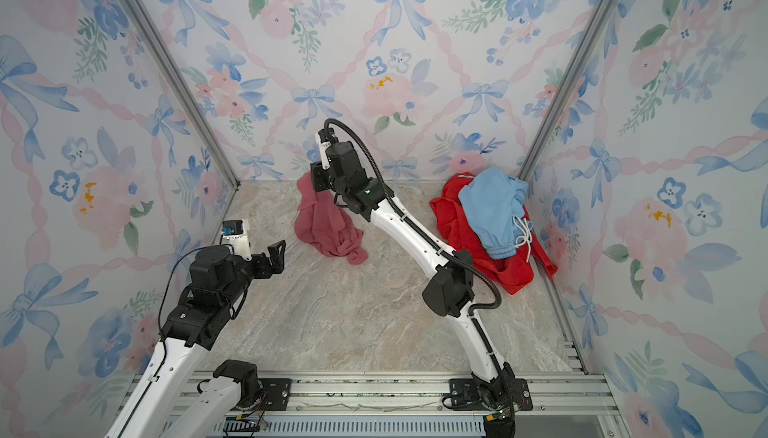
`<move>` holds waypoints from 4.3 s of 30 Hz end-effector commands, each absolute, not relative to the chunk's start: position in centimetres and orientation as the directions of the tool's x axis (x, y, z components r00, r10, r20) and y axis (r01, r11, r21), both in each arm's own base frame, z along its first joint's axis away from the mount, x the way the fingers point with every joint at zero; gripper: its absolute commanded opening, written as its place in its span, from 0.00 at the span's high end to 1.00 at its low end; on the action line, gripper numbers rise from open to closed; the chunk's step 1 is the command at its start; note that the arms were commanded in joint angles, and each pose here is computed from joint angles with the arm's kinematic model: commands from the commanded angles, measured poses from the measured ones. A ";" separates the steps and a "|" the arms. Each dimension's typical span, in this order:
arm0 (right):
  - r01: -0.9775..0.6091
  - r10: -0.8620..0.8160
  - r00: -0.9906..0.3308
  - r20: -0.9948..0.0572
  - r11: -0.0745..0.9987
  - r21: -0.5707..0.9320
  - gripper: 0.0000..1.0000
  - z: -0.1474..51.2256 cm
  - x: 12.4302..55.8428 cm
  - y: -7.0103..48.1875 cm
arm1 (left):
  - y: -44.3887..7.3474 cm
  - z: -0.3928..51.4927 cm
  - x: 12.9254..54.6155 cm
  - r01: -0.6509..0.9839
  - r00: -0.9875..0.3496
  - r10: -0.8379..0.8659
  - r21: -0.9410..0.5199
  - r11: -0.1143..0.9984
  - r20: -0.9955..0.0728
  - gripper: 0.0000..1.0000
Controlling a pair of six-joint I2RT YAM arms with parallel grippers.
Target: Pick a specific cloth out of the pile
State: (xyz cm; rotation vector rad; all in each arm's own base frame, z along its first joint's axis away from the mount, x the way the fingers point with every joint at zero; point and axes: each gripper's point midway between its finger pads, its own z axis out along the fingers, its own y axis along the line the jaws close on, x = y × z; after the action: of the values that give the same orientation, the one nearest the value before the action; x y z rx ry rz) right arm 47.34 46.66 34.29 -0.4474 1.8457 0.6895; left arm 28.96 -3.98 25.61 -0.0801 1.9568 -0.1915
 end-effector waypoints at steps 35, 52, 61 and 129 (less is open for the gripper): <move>-0.279 0.057 -0.615 -0.787 0.917 0.284 0.03 19.2 24.2 12.7 | -18.9 4.4 43.7 0.265 -0.851 0.382 0.332 0.905 -0.360 0.09; -0.260 0.080 -0.629 -0.773 0.915 0.307 0.03 20.2 25.5 13.5 | -16.6 24.0 50.4 0.151 -0.706 0.010 -0.137 0.979 -0.708 1.00; -0.279 0.088 -0.634 -0.768 0.901 0.333 0.03 20.7 26.5 15.5 | -15.2 44.4 51.9 0.319 -0.441 -0.276 -0.436 0.842 -0.854 1.00; -0.380 -0.044 -0.674 -0.737 0.877 0.295 0.03 18.3 26.5 22.1 | -0.8 13.8 49.4 -0.039 -0.841 0.075 0.198 0.979 -0.536 1.00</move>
State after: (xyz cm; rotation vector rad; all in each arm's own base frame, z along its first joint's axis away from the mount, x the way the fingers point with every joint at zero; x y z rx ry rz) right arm 26.36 21.70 17.96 -0.3168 2.2746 0.5430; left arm 49.37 0.83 14.27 -0.1154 2.5494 0.2009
